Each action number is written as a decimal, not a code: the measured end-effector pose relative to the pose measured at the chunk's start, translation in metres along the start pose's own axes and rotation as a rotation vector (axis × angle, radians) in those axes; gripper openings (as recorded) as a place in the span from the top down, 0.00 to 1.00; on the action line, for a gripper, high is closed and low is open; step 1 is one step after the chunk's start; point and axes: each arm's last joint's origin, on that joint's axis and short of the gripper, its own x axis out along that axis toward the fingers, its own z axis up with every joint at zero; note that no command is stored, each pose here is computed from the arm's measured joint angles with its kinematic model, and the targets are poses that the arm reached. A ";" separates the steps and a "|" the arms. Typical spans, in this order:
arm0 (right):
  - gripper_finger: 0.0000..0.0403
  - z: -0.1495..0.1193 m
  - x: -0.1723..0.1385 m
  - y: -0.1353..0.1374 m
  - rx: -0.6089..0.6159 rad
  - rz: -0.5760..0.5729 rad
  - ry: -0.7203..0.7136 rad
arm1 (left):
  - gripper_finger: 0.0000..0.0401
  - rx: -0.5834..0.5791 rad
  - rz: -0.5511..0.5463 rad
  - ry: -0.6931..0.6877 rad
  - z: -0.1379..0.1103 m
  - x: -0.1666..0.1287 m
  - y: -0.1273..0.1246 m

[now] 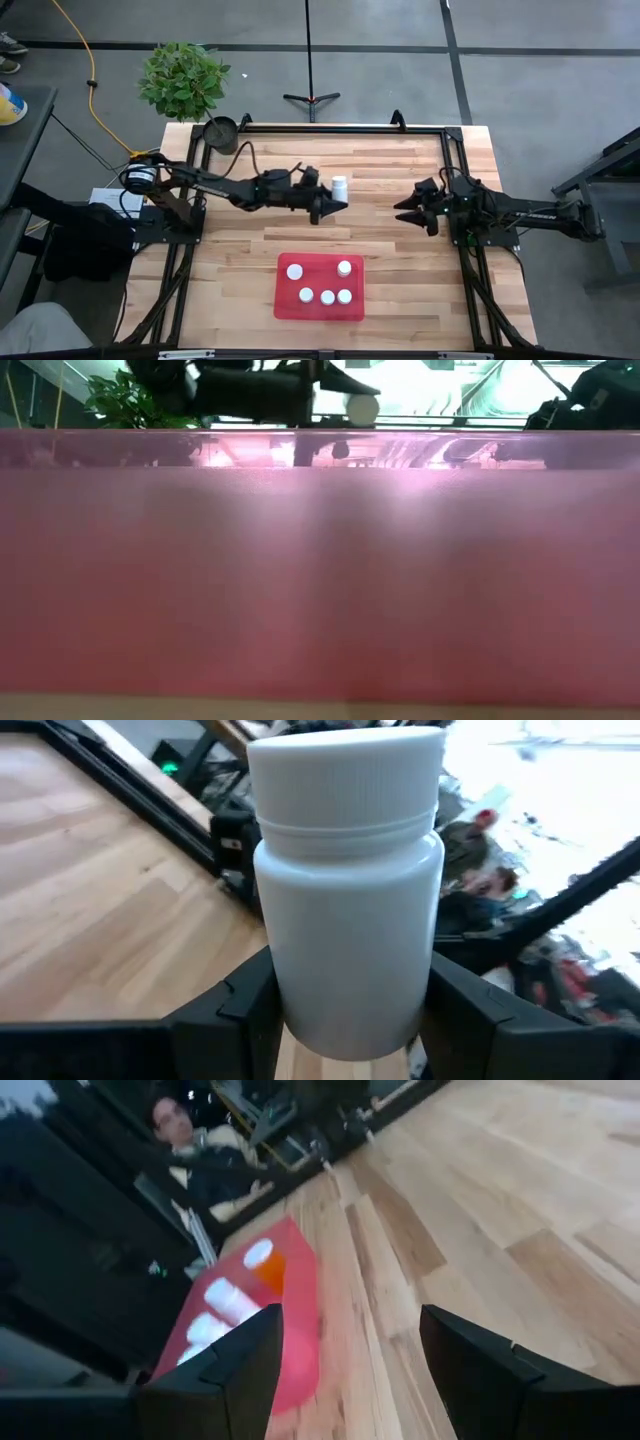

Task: Pick and place pill bottles into a basket
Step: Put the white pill bottle into the red bin

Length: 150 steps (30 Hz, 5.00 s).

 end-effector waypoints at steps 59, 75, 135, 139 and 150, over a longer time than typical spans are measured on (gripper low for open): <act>0.44 0.149 0.147 0.064 -0.346 -0.059 0.379 | 0.46 0.816 0.090 0.189 -0.029 -0.012 0.026; 0.34 0.155 0.150 0.064 -0.358 -0.118 0.354 | 0.46 0.814 0.094 0.201 -0.030 -0.012 0.027; 0.71 0.159 0.165 0.065 -0.379 -0.014 0.278 | 0.47 0.772 0.066 0.117 -0.024 -0.011 0.021; 0.60 0.159 0.165 0.064 -0.375 -0.016 0.283 | 0.47 0.771 0.075 0.125 -0.024 -0.011 0.022; 0.37 0.157 0.165 0.063 -0.374 -0.016 0.293 | 0.47 0.769 0.088 0.108 -0.022 -0.011 0.021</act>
